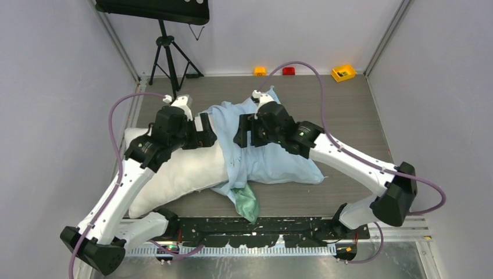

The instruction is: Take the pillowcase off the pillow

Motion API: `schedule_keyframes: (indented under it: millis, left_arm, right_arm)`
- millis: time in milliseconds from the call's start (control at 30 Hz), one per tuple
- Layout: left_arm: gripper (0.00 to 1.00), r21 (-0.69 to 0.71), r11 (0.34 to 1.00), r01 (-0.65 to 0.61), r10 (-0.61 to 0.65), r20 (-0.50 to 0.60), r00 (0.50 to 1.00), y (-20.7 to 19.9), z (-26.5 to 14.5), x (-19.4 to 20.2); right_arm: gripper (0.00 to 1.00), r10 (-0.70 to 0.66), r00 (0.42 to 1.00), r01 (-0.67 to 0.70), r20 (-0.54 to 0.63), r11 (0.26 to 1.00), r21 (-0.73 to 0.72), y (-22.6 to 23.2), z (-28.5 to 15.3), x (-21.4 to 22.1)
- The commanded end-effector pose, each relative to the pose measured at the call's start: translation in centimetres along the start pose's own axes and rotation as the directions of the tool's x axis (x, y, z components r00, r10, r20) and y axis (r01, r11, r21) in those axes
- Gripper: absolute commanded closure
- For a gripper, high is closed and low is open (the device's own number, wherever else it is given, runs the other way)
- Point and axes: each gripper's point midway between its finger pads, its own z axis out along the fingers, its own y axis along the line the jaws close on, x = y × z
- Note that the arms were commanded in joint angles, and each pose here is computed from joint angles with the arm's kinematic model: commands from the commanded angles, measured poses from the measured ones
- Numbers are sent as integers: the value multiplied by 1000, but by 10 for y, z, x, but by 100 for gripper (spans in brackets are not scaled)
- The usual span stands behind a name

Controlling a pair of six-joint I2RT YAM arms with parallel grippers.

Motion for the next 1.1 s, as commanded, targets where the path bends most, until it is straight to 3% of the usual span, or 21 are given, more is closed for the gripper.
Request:
schedule_keyframes:
  millis: [0,67,167,300,367,500,600,667,767,1067]
  left_arm:
    - [0,-147,985,87,-83,32,996,24,15,1]
    - [0,-216,971,105,-104,16,994,35,17,7]
    - [0,-265,962,70,-79,-26,997,45,17,16]
    - [0,-302,953,38,-58,-59,997,57,18,30]
    - [0,-320,947,24,-58,-97,994,63,25,44]
    - [0,-303,952,52,-104,-161,981,64,45,72]
    - [11,-233,960,157,-196,-155,968,54,60,92]
    - [35,-181,956,229,-254,-123,959,47,70,98]
    - [98,-183,950,253,-272,-89,958,52,76,99]
    - [100,-314,925,214,-201,74,977,82,36,49]
  right_arm:
    - [26,-13,994,12,111,1000,9,22,13,-37]
    - [32,-14,995,8,100,999,53,16,23,-35]
    - [52,-13,996,5,86,996,90,8,30,-30]
    - [89,5,992,-18,126,994,105,-2,24,-27]
    - [99,15,987,-32,158,993,110,-6,17,-28]
    - [100,21,981,-44,194,992,117,-14,6,-28]
    - [100,21,976,-50,218,990,131,-20,-3,-29]
    - [100,24,971,-57,240,990,130,-23,-10,-29]
    - [100,28,964,-62,266,991,121,-28,-20,-28]
    - [100,-1,948,-107,319,940,323,-97,-62,-22]
